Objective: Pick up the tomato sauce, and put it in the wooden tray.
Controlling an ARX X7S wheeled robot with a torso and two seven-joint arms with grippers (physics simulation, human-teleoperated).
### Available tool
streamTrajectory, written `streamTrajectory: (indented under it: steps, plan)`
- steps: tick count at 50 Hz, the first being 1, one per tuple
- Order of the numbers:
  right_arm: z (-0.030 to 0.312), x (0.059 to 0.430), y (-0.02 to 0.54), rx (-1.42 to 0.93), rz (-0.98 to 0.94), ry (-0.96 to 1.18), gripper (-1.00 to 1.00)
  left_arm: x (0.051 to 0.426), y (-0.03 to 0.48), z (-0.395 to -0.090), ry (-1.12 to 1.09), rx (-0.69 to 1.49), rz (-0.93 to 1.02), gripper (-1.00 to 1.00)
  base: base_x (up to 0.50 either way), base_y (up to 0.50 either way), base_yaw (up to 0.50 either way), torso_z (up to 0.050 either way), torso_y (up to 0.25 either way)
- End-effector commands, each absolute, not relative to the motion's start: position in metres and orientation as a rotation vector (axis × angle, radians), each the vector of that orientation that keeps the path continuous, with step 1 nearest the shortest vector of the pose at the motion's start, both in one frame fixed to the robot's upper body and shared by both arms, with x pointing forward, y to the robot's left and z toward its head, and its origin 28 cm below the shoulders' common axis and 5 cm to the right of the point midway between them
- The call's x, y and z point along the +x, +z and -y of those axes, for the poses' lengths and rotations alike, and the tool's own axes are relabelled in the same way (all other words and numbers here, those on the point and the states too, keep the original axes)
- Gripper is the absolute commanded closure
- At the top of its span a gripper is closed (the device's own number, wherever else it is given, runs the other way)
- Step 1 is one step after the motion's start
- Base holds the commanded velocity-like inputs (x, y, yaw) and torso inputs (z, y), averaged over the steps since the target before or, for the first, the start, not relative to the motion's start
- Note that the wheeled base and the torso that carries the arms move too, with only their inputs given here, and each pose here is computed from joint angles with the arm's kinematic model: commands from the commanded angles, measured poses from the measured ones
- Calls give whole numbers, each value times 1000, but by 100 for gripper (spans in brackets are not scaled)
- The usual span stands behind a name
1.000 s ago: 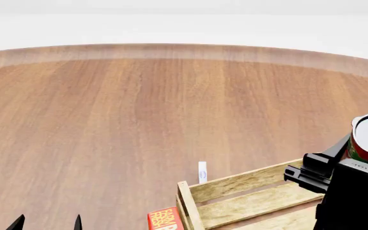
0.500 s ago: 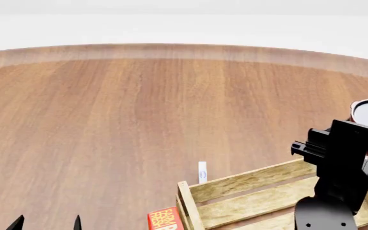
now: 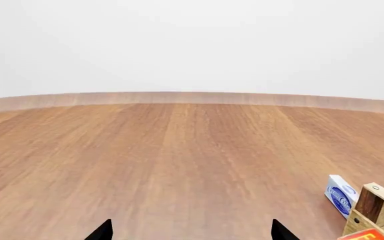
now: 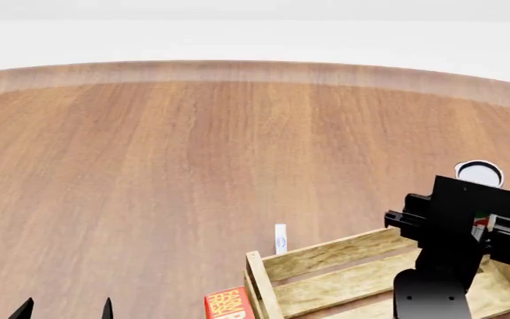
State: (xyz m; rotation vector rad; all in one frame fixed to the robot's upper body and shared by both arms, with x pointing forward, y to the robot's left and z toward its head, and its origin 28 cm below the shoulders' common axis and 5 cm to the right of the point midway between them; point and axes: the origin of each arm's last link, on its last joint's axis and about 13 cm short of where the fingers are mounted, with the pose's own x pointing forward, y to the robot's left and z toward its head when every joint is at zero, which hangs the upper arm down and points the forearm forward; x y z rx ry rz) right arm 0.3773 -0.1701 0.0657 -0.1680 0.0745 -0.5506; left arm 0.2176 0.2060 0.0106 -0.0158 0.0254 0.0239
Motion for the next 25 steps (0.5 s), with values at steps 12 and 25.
streamTrajectory:
  steps: [12, 25]
  plan:
    - [159, 366, 38, -218, -126, -492, 100, 217, 10, -205, 25, -16, -25, -100, 0, 0, 0, 0, 0]
    - [153, 361, 29, -228, -132, -481, 100, 218, 10, -206, 25, -16, -25, -100, 0, 0, 0, 0, 1]
